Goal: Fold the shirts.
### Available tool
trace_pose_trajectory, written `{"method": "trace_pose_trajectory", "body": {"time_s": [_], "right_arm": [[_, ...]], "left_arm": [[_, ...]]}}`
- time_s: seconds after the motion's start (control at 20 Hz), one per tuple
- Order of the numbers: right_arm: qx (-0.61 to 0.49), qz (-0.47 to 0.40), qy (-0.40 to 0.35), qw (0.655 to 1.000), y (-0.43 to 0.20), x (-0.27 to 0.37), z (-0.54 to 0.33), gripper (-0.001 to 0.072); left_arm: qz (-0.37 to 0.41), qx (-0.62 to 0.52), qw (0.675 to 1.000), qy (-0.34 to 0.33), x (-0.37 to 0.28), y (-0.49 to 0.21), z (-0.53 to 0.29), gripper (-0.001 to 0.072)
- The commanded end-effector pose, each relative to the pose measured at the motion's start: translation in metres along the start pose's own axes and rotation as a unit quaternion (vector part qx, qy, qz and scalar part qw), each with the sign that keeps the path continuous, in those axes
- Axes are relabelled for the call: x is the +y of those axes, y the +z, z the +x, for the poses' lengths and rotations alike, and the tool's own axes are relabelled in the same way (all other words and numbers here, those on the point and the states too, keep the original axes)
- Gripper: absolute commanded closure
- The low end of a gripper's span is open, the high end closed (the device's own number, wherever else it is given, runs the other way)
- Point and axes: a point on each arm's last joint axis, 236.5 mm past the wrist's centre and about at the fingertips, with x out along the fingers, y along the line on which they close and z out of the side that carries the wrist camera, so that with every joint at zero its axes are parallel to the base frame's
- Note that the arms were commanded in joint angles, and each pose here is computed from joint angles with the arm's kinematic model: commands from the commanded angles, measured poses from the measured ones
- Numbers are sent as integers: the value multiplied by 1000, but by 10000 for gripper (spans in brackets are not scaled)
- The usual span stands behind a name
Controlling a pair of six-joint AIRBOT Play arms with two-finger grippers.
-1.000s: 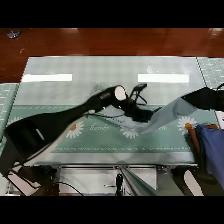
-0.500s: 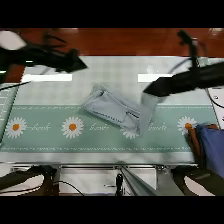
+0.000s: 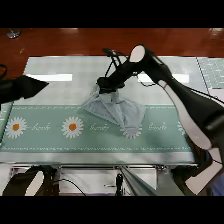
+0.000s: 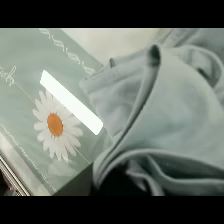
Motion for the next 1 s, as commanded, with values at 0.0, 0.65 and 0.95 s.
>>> {"method": "trace_pose_trajectory", "body": {"time_s": [0.0,0.65,0.95], "right_arm": [[16,23,57,998,7,13,33,73],[-218,113,-306,920,-90,-138,-291,77],[-286,384,-66,875,-204,-161,-124,79]], "left_arm": [[-20,0,1000,11,16,-26,6,686],[-66,22,997,37,60,-39,44,686],[-73,51,995,33,64,-69,60,686]]}}
